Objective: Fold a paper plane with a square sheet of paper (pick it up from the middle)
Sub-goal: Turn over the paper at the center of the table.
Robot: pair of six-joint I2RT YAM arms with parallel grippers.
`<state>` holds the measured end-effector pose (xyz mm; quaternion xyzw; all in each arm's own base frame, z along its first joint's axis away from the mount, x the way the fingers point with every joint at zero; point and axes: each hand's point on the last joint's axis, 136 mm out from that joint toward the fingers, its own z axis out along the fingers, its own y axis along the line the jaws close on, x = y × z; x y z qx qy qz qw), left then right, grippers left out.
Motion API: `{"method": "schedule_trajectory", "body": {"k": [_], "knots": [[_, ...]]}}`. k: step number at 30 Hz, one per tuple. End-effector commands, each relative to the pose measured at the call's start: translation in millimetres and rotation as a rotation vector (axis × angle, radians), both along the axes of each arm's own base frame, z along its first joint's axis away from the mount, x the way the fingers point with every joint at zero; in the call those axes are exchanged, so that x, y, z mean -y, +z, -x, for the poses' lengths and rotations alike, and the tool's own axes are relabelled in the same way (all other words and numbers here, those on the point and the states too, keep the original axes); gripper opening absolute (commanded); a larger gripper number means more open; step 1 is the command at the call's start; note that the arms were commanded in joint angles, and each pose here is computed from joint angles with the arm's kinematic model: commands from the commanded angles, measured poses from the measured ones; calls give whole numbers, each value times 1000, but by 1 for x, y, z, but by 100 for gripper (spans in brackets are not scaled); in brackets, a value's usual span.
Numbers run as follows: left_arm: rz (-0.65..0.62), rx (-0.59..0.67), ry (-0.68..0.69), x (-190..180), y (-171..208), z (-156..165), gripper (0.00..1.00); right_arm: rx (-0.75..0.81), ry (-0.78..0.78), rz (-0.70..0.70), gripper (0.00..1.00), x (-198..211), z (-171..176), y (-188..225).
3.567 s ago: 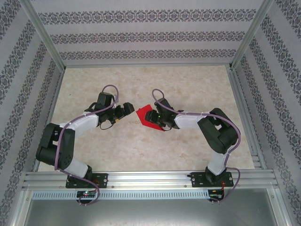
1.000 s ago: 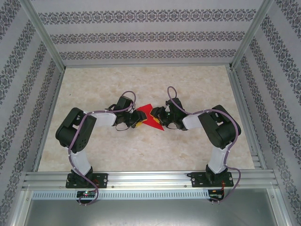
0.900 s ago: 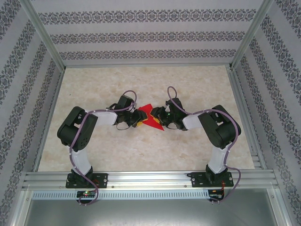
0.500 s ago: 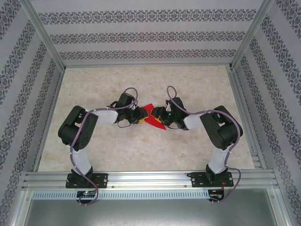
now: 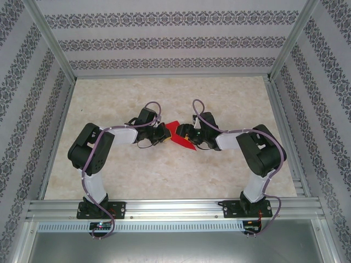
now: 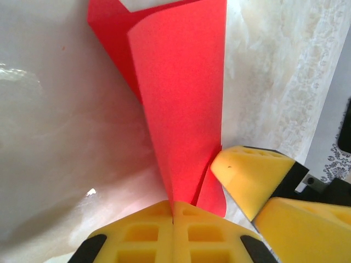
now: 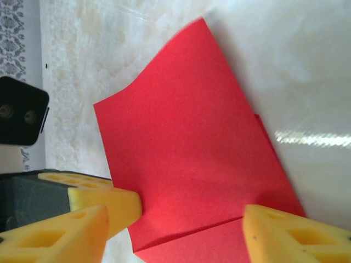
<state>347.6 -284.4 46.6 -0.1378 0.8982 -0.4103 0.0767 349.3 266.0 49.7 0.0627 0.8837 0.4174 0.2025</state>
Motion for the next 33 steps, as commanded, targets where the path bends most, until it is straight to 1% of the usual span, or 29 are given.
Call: {"method": "schedule_trajectory", "body": {"k": [1,3,6,11,13,16,18,20,23,26,29,31,33], "knots": [[-1,19,-12,6,8,-3,0,175,9,68,76,11,-15,33],[-2,8,-1,6,10,-3,0,242,24,103,85,14,-15,44],[14,-13,11,7,14,-3,0,323,50,210,98,21,-11,50],[1,-33,21,7,19,-4,0,515,29,510,98,42,-1,57],[1,-40,21,8,21,-4,0,579,52,586,98,48,4,59],[-5,-50,21,8,22,-5,0,639,108,632,98,49,12,60],[-15,-54,23,7,23,-5,0,674,165,663,97,44,17,56],[-20,-59,24,7,23,-5,0,775,221,727,97,35,25,53],[-26,-65,26,6,25,-5,0,870,290,739,95,20,36,49],[-31,-71,31,5,27,-5,0,911,353,744,88,7,42,40],[-35,-77,31,5,29,-4,0,926,397,772,77,-3,43,29],[-37,-82,27,5,31,-2,0,940,411,805,72,-7,40,23],[-38,-87,26,4,32,-1,0,949,426,837,69,-11,39,17]]}}
